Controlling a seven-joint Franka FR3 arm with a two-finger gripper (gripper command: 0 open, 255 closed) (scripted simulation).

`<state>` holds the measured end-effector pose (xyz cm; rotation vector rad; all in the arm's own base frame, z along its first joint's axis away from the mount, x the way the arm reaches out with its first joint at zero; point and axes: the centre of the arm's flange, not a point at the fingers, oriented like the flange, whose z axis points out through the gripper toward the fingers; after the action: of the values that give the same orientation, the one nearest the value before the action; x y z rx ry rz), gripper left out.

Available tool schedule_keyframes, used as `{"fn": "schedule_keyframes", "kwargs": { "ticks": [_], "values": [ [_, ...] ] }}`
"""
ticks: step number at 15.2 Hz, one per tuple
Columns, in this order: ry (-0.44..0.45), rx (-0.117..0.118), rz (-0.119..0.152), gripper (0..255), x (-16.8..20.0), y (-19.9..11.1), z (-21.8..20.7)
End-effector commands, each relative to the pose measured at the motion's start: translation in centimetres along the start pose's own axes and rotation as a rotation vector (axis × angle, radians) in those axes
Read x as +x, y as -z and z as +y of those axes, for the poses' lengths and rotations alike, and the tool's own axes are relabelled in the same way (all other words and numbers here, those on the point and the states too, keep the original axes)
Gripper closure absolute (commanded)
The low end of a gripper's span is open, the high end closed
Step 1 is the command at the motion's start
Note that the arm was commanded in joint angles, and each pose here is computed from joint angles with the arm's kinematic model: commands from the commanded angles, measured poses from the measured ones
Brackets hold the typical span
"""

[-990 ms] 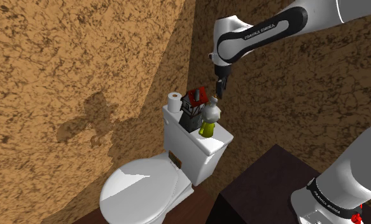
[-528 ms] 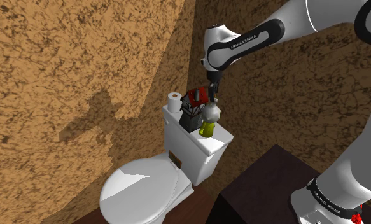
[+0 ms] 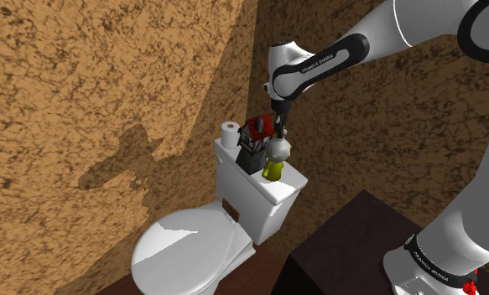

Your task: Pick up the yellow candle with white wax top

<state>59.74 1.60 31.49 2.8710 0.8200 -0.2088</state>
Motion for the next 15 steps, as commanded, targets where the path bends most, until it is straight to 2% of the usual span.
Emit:
{"fn": "schedule_keyframes", "kwargs": {
  "ticks": [1,7,15],
  "values": [
    [0.0,0.0,-0.001,255,0.0,-0.1,0.0],
    [0.0,0.0,-0.001,255,0.0,0.0,0.0],
    [0.0,0.0,-0.001,255,-0.8,4.1,0.4]
  ]
}}
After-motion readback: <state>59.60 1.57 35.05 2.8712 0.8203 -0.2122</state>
